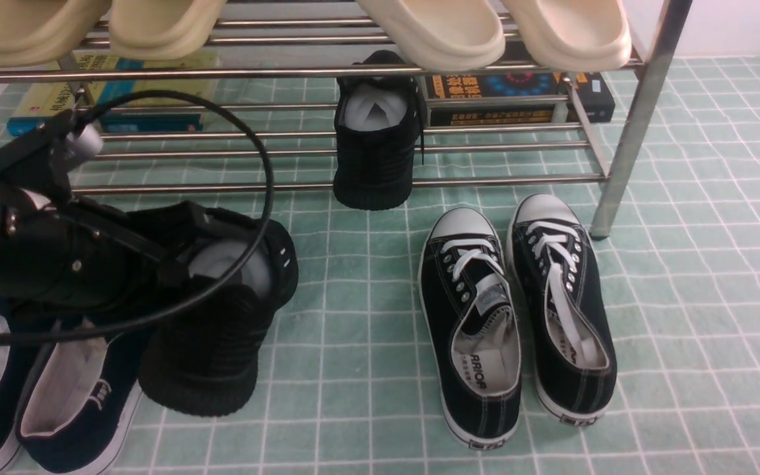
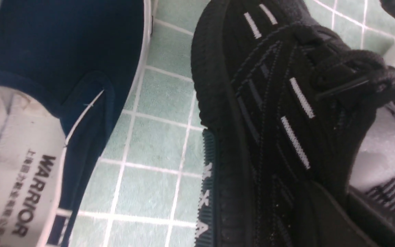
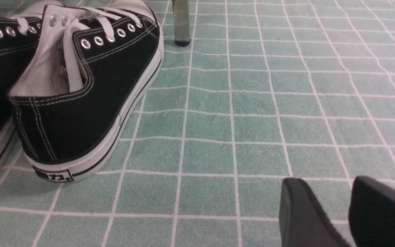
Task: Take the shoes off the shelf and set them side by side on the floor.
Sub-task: 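Set the held shoe down on the floor in front of the rack with the left gripper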
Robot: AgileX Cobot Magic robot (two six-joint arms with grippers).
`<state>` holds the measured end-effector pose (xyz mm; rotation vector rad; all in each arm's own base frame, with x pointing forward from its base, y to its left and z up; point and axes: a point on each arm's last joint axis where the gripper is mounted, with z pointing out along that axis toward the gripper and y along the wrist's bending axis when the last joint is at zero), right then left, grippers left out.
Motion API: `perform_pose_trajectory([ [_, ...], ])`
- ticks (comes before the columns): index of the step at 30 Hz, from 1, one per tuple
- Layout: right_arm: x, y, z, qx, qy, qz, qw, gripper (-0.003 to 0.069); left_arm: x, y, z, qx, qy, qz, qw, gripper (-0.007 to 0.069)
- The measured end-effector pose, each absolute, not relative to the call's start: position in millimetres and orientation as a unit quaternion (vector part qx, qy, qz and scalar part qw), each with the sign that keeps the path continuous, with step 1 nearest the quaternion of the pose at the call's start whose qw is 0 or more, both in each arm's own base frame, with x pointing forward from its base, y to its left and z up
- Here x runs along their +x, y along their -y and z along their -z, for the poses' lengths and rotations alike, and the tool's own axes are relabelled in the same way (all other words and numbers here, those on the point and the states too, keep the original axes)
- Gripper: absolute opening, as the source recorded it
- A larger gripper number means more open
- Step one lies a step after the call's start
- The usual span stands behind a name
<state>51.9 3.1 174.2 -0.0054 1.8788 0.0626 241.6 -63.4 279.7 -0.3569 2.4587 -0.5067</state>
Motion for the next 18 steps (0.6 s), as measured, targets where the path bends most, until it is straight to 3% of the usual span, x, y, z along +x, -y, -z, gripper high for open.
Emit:
perform_pose_trajectory([
  [6,51.9,-3.1,-174.2,-0.002,-0.807,-0.027,0.59,0.0237,239.6,62.5,-253.8,-0.153,-0.927,0.189,0.285,0.0021],
  [12,51.9,-3.1,-174.2,-0.002,-0.807,-0.027,0.59,0.0237,243.0,63.2,-245.8,-0.138,-0.934,0.18,0.276,0.0049],
  [18,51.9,-3.1,-174.2,-0.002,-0.807,-0.027,0.59,0.0237,241.8,63.8,-240.1,-0.131,-0.943,0.172,0.252,0.0221],
])
